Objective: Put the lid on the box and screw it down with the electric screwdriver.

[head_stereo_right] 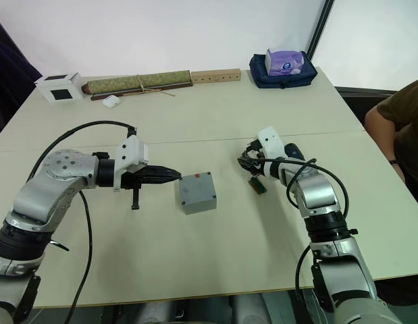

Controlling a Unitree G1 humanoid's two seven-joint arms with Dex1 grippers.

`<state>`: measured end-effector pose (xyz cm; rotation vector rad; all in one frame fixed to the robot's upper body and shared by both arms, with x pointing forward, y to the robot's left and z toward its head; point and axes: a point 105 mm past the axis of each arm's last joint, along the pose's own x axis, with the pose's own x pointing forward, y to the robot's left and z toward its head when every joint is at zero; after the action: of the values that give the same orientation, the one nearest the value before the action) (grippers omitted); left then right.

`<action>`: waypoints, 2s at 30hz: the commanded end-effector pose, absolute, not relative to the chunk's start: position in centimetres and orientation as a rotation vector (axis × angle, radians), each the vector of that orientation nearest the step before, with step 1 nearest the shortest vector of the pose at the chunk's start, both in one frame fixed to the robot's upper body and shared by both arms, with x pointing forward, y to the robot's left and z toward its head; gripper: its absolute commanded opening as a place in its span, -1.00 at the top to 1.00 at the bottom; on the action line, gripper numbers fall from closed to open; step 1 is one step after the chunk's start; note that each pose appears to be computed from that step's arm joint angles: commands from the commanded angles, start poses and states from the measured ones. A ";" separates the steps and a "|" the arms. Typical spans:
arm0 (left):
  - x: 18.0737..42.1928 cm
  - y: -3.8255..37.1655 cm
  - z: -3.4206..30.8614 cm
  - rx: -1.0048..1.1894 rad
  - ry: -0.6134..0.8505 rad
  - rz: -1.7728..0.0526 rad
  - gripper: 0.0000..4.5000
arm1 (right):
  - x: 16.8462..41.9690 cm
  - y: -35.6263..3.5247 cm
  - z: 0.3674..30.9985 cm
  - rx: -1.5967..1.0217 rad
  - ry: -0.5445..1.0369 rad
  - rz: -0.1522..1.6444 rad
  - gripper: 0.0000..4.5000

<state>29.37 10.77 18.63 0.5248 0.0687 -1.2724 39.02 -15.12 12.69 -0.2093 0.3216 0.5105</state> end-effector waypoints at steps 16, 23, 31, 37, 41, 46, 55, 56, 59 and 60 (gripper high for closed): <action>29.4 10.2 19.8 0.493 0.019 -1.274 1.00 | 39.4 -15.3 16.3 -0.161 0.243 0.507 0.98; 29.4 10.7 19.6 0.491 0.034 -1.261 1.00 | 37.7 -13.9 19.6 -0.163 0.210 0.601 0.98; 29.6 11.2 19.5 0.496 0.042 -1.244 1.00 | 32.2 -7.7 20.5 -0.180 0.249 0.935 0.98; 29.7 11.0 19.6 0.496 0.038 -1.248 1.00 | 31.2 -6.2 18.5 -0.215 0.293 0.960 0.98; 29.4 11.0 19.3 0.501 0.047 -1.255 1.00 | 31.6 -6.3 17.7 -0.225 0.306 0.934 0.98; 29.3 11.0 19.2 0.499 0.049 -1.257 1.00 | 31.8 -6.2 17.5 -0.230 0.306 0.931 0.98; 29.3 11.0 19.1 0.500 0.052 -1.259 1.00 | 31.9 -5.7 17.7 -0.229 0.293 0.946 0.98; 29.3 11.0 19.1 0.501 0.052 -1.260 1.00 | 31.9 -5.7 17.6 -0.231 0.294 0.945 0.98; 29.3 11.0 19.0 0.502 0.053 -1.259 1.00 | 32.0 -5.8 17.4 -0.238 0.298 0.943 0.98; 29.3 11.0 19.0 0.502 0.053 -1.259 1.00 | 32.0 -5.9 17.2 -0.245 0.302 0.940 0.98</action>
<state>29.66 11.08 18.34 0.4757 0.0885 -1.2544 31.85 -5.96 16.36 -0.2204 0.3491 0.9422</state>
